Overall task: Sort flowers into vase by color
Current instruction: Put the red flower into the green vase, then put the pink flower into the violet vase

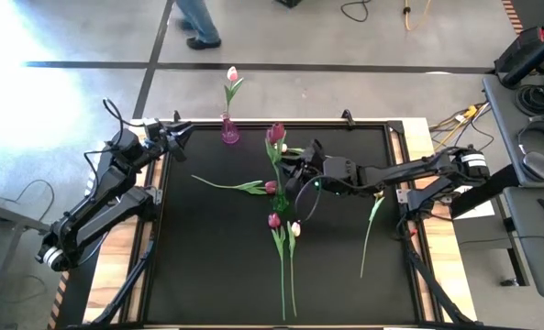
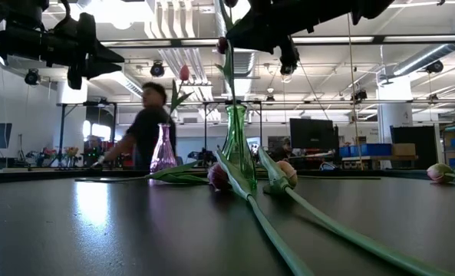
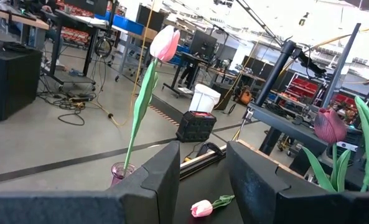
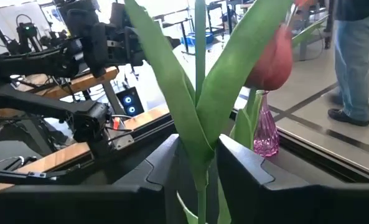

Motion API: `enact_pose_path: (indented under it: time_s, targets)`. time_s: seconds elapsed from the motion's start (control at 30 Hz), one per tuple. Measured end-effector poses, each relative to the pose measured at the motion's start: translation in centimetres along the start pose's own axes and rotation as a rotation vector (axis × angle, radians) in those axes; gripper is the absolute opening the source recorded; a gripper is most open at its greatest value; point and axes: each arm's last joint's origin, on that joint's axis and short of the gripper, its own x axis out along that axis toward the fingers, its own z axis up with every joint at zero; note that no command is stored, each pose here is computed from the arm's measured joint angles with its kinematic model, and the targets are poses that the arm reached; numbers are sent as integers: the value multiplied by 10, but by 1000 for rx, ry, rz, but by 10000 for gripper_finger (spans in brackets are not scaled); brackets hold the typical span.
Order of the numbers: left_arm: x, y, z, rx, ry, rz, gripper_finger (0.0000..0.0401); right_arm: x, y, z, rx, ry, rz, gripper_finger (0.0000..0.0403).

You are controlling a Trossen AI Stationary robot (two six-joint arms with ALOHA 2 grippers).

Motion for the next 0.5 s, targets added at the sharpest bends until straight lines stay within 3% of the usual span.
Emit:
enact_pose_path:
  time_s: [0.27, 0.5]
  targets:
    - [0, 0, 0, 4, 0, 0, 117, -6, 9, 12, -38, 75, -1, 127]
    - [0, 0, 0, 20, 3, 1, 117, -7, 15, 34, -106, 184, -32, 126]
